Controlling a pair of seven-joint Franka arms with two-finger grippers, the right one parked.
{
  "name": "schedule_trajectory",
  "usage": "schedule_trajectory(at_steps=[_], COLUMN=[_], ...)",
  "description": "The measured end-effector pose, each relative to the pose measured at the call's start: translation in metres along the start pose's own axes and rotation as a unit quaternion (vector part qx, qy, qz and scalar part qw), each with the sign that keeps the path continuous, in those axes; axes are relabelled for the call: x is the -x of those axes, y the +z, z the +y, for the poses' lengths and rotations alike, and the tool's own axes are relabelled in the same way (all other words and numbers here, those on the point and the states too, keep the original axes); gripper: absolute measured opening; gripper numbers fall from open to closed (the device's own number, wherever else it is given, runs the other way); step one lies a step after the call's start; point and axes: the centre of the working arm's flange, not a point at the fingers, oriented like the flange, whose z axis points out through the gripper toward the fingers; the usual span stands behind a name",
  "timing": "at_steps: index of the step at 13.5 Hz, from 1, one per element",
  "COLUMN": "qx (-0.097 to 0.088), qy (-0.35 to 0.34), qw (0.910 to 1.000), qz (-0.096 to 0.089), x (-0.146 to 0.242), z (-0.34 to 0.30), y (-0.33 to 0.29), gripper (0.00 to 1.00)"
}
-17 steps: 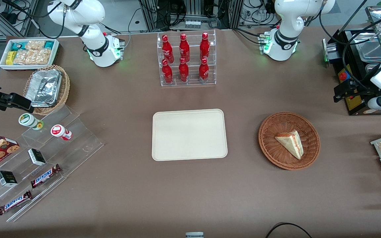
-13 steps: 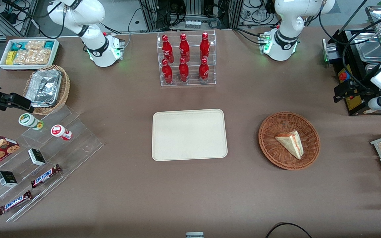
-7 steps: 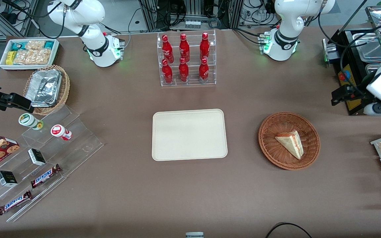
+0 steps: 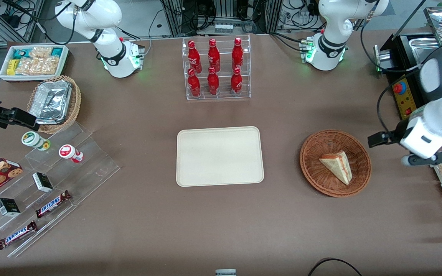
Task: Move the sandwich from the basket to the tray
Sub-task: 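Move the left gripper over the wrapped sandwich in the wicker basket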
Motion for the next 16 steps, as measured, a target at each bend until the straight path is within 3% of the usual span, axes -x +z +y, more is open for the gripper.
schedule_trajectory(at_steps=[5,8,12,16], qx=[0.006,0.01,0.022,0.022], qy=[-0.103,-0.132,-0.159,-0.171], qw=[0.9944,0.9909,0.9855,0.9836], qz=[0.019,0.027,0.054,0.054], x=[0.012,0.02,0.03,0.038], z=[0.012,0.019,0.017,0.015], y=[0.074,0.094,0.13,0.147], gripper=[1.0,1.0,1.0,1.0])
